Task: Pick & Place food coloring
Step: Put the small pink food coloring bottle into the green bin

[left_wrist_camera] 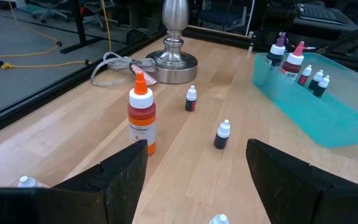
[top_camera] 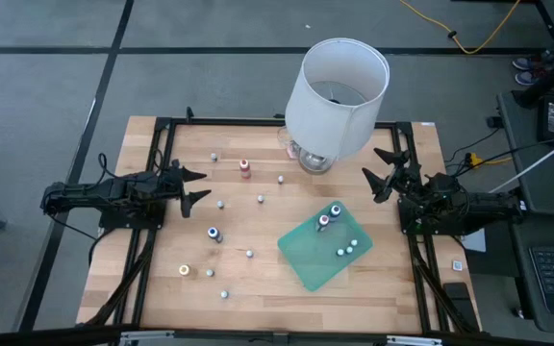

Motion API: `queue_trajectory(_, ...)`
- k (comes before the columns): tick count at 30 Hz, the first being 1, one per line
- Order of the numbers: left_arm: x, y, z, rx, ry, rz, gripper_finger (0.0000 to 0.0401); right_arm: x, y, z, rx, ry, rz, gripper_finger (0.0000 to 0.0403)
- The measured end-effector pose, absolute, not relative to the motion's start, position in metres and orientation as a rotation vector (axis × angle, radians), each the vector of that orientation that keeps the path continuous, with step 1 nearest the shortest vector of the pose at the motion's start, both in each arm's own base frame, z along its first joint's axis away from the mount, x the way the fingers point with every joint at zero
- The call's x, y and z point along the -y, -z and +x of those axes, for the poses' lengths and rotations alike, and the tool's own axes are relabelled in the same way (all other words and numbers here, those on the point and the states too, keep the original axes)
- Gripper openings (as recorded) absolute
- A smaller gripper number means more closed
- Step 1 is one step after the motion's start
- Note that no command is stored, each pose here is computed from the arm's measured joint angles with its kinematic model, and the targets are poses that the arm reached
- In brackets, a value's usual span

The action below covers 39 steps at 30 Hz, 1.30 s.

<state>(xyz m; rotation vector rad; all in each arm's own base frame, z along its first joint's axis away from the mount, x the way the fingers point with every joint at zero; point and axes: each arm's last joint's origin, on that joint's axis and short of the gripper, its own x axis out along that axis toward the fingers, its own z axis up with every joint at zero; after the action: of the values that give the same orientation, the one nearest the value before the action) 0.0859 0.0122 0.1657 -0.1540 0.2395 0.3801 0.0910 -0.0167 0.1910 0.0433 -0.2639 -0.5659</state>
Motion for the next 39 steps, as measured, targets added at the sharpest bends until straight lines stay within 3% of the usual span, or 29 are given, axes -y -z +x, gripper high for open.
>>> queue_trajectory(21, -0.012, -0.185, 0.089, -0.043, -0.362, -0.185, 0.0269, 0.017, -0.191, 0.091, 0.264, 0.566, 0.043, 0.0397)
queue_trajectory(31, -0.014, -0.226, 0.094, -0.057, -0.416, -0.167, 0.0269, 0.017, -0.191, 0.091, 0.264, 0.566, 0.043, 0.0397)
queue_trajectory(39, -0.017, -0.264, 0.121, -0.143, -0.507, -0.152, 0.0269, 0.017, -0.191, 0.091, 0.264, 0.566, 0.043, 0.0397)
